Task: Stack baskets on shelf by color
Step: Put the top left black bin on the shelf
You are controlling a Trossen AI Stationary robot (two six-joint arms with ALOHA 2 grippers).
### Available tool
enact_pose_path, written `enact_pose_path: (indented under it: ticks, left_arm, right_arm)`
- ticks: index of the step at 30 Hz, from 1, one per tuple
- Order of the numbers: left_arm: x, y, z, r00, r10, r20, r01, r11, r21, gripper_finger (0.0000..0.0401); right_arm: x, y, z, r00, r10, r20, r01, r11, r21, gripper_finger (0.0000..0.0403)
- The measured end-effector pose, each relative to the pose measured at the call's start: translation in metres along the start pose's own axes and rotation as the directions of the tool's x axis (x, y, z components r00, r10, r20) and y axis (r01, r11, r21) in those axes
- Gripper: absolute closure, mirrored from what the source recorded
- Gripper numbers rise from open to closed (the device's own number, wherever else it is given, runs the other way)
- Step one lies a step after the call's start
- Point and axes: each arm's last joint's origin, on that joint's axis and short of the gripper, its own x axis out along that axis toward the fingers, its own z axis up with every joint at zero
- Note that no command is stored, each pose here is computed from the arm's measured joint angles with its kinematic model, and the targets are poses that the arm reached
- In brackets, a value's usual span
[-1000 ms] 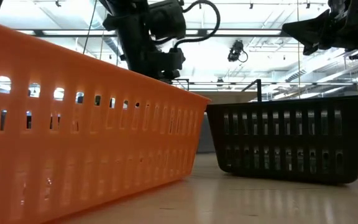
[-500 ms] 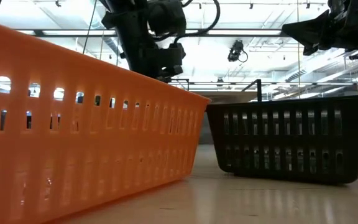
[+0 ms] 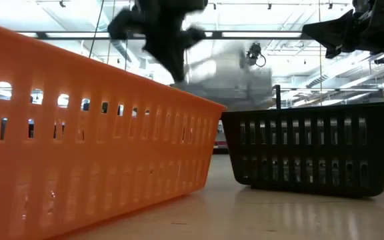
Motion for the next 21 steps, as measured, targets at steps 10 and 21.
enact_pose_path:
  ticks: [10, 21]
  left_arm:
    - [-0.064, 0.004, 0.009, 0.995, -0.103, -0.010, 0.100, 0.981, -0.168, 0.0394]
    - [-0.092, 0.046, -0.039, 0.952, 0.087, -0.294, -0.192, 0.916, -0.353, 0.0394]
  right_arm:
    - [0.000, 0.000, 0.001, 1.000, -0.002, 0.013, 0.002, 1.000, 0.015, 0.0386]
    - [0.000, 0.000, 0.001, 1.000, 0.003, 0.014, -0.005, 0.994, 0.106, 0.0386]
